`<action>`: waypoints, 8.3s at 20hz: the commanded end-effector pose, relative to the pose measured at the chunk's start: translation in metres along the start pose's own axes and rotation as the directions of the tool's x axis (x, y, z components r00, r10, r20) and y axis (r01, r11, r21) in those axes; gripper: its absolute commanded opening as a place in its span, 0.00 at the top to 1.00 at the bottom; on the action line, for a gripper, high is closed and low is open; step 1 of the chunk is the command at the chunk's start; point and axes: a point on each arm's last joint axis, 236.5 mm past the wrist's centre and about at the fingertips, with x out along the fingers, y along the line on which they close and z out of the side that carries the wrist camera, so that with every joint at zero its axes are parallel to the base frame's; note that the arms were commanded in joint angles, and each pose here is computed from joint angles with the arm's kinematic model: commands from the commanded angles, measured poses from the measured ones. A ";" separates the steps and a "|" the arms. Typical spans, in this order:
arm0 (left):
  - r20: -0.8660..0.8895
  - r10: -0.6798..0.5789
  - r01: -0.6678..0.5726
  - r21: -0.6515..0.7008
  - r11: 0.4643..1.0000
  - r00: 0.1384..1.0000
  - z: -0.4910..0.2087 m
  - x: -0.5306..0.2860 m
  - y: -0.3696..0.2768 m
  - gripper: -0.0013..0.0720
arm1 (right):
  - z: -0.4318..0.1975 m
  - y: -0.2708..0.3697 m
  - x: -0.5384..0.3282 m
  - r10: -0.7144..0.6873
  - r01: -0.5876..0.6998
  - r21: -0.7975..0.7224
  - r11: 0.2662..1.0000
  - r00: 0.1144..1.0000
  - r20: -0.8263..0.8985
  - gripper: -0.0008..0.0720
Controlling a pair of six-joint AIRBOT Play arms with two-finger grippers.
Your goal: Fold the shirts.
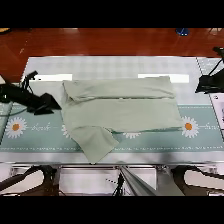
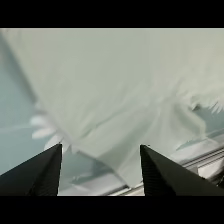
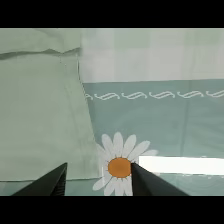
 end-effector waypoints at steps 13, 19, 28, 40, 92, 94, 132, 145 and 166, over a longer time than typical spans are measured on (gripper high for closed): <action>-0.040 -0.118 0.111 -0.139 0.984 0.992 -0.081 0.111 -0.006 0.22 | -0.018 0.023 0.040 0.218 -0.218 0.057 0.974 0.976 -0.004 0.30; -0.115 -0.130 0.113 -0.140 0.984 0.985 -0.090 0.155 -0.026 0.93 | -0.018 0.024 0.033 0.215 -0.216 0.052 0.975 0.976 0.012 0.30; -0.078 -0.149 0.142 -0.088 0.986 0.986 -0.086 0.133 -0.028 0.94 | -0.083 -0.041 0.058 0.334 -0.295 0.388 0.873 0.942 -0.036 0.30; -0.054 -0.157 0.153 -0.069 0.986 0.986 -0.083 0.126 -0.030 0.94 | -0.110 -0.003 0.133 0.423 -0.375 0.455 0.807 0.906 -0.003 0.30; 0.088 -0.398 0.397 0.025 0.917 0.913 0.143 0.015 -0.051 0.52 | 0.144 0.026 0.050 0.072 -0.137 0.065 0.988 0.799 0.597 0.24; 0.075 -0.401 0.400 0.032 0.916 0.913 0.140 0.016 -0.053 0.52 | 0.128 -0.004 0.053 0.068 -0.212 0.205 0.956 0.834 0.547 0.24; -0.092 -0.585 0.583 0.299 0.755 0.806 0.075 0.104 -0.278 0.94 | 0.022 0.144 -0.137 0.429 -0.403 -0.182 0.897 0.692 0.581 0.96; -0.181 -0.517 0.547 0.330 0.769 0.837 -0.033 0.214 -0.367 0.94 | -0.028 0.146 -0.165 0.396 -0.361 -0.181 0.915 0.717 0.574 0.96; 0.292 -0.702 0.499 0.532 0.684 0.650 0.102 -0.101 -0.300 0.95 | 0.027 0.304 -0.075 0.476 -0.323 -0.364 0.874 0.722 0.502 0.95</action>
